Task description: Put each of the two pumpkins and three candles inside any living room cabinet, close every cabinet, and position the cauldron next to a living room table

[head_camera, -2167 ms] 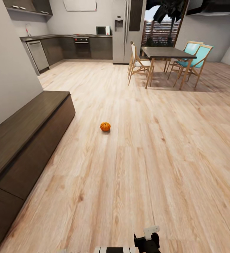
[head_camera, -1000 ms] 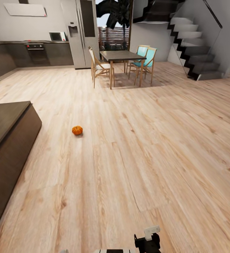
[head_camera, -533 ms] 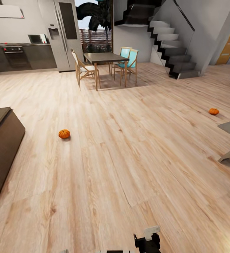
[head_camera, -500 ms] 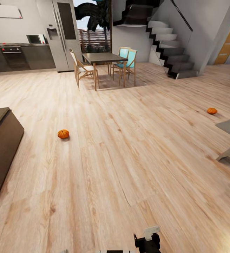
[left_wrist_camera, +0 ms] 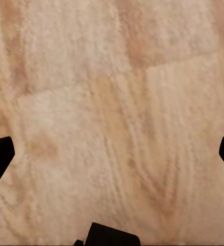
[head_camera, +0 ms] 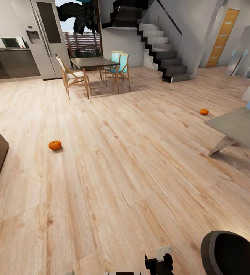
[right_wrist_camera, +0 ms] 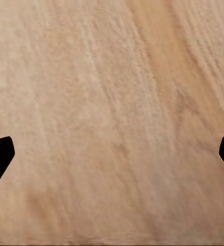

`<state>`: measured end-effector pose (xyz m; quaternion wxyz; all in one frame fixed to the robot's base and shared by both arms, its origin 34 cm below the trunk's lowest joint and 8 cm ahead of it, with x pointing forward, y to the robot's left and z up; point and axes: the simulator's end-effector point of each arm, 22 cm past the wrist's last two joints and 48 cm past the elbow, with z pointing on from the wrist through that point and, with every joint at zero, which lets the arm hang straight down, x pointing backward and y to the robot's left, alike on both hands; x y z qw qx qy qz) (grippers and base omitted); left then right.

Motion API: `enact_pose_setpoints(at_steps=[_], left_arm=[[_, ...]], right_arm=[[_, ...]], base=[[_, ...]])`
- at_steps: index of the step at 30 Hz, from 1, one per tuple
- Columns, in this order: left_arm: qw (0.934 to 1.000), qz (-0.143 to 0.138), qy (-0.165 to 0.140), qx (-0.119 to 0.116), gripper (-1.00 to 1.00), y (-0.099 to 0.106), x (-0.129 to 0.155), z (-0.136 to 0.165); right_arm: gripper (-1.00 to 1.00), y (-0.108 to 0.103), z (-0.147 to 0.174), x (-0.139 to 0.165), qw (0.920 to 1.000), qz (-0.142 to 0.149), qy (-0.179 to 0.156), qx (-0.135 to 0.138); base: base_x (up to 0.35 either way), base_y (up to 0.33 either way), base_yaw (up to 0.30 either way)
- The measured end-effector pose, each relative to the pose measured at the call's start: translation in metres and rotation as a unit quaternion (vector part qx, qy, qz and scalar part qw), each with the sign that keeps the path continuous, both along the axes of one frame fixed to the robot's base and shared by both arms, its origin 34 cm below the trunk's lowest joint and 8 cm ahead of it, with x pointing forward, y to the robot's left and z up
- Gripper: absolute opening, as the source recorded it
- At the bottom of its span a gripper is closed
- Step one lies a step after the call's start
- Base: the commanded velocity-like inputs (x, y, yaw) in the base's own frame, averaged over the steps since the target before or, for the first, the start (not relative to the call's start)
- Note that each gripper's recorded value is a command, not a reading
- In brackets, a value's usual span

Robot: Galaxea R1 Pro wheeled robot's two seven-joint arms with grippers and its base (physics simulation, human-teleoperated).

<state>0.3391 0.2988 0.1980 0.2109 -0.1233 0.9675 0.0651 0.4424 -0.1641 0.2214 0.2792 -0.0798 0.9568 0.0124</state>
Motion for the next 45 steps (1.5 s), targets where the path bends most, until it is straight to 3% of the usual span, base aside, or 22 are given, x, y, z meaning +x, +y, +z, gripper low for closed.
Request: enact_pose_setpoints(at_steps=[10,28,45], left_arm=[[1.0,0.0,0.001,0.0,1.0,0.0,-0.001,0.0],[1.0,0.0,-0.008,-0.001,1.0,-0.001,0.006,0.004],[0.9999,-0.002,-0.012,-0.002,1.0,-0.004,0.009,0.007]], right_arm=[[1.0,0.013,-0.001,-0.005,0.9994,0.02,0.008,0.029],[1.0,0.011,0.003,-0.004,0.9994,0.021,0.001,0.029],[1.0,0.013,0.008,-0.001,0.9993,0.022,-0.005,0.03]], base=[[-0.134,0.171,-0.267],[0.127,0.252,-0.246],[0.082,0.022,-0.202]])
